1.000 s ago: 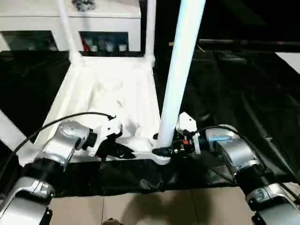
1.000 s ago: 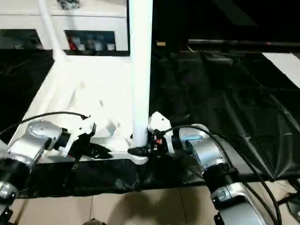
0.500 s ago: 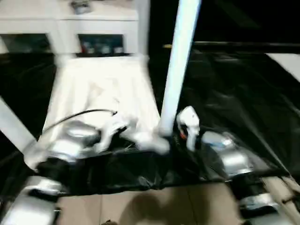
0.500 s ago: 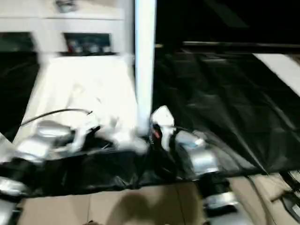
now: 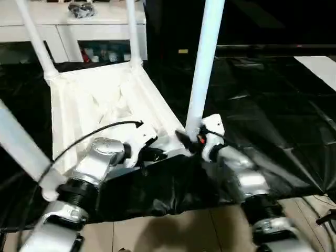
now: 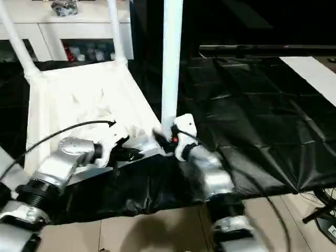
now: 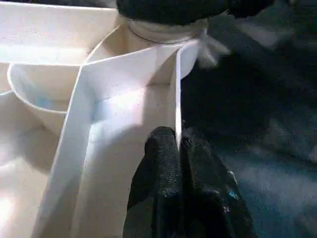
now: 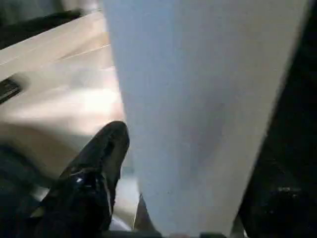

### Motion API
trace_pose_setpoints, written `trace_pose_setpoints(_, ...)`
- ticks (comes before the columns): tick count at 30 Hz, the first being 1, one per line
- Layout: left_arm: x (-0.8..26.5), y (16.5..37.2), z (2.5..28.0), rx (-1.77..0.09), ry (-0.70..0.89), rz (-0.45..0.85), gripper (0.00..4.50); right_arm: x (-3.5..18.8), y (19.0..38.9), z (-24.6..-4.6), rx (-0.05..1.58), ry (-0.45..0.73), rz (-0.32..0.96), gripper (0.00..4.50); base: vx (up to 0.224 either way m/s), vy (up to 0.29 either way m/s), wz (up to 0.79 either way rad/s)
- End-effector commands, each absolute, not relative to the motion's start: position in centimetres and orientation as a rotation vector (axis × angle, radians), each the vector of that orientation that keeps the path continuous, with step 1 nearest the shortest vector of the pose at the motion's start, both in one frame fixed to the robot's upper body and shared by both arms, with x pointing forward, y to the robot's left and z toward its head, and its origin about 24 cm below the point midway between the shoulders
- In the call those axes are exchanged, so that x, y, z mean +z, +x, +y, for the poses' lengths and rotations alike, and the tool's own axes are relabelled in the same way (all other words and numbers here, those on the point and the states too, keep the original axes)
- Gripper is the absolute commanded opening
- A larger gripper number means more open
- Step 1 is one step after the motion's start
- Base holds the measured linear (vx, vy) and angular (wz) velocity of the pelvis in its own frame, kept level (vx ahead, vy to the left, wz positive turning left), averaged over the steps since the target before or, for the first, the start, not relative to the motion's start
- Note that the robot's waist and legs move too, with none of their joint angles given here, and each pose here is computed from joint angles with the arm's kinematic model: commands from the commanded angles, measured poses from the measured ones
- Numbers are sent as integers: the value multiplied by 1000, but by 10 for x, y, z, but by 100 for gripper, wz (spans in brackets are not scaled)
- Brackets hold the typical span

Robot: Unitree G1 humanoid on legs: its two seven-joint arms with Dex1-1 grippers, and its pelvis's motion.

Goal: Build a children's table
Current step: Rotate leg to tighten

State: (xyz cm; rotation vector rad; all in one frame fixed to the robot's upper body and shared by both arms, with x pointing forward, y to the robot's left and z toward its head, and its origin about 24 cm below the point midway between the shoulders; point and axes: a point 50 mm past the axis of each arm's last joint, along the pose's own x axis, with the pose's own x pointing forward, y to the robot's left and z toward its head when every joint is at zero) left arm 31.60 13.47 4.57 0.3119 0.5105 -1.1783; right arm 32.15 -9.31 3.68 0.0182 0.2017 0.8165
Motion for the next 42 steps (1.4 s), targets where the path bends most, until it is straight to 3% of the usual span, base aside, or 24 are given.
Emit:
trace_pose_setpoints(1, 47, 309, 118, -1326, 274, 459, 0, 36, 309, -70, 1039, 13, 223, 321, 0, 0, 0)
trace_pose_setpoints(3, 49, 308, 131, -1377, 309, 476, 0, 38, 302, -77, 1197, -17, 250, 321, 0, 0, 0)
trace_pose_setpoints(4, 49, 308, 131, -1377, 309, 476, 0, 38, 302, -77, 1197, -17, 250, 321, 0, 0, 0)
trace_pose_setpoints(5, 51, 308, 141, -1411, 317, 493, 0, 38, 295, -84, 1343, -51, 291, 321, 0, 0, 0)
trace_pose_setpoints(10, 56, 313, 154, -1441, 328, 522, 0, 37, 286, -91, 1523, -92, 379, 272, 0, 0, 0)
trace_pose_setpoints(19, 59, 318, 158, -1468, 345, 531, 0, 37, 282, -85, 1615, -78, 421, 220, 0, 0, 0)
trace_pose_setpoints(24, 58, 322, 155, -1411, 312, 514, 0, 38, 291, -83, 1457, -25, 348, 210, 0, 0, 0)
trace_pose_setpoints(27, 56, 326, 148, -1264, 277, 484, 0, 33, 309, -85, 1061, 5, 277, 207, 0, 0, 0)
trace_pose_setpoints(29, 56, 326, 144, -1255, 267, 473, 0, 32, 310, -86, 1008, 11, 277, 202, 0, 0, 0)
trace_pose_setpoints(33, 55, 322, 117, -1184, 221, 428, 0, 19, 311, -74, 736, 83, 297, 199, 0, 0, 0)
trace_pose_setpoints(39, 56, 316, 97, -1188, 174, 390, 0, 18, 310, -50, 671, 117, 291, 198, 0, 0, 0)
trace_pose_setpoints(40, 56, 316, 96, -1190, 173, 387, 0, 20, 310, -48, 686, 117, 277, 253, 0, 0, 0)
trace_pose_setpoints(42, 57, 315, 98, -1218, 185, 383, 0, 24, 311, -49, 718, 109, 252, 267, 0, 0, 0)
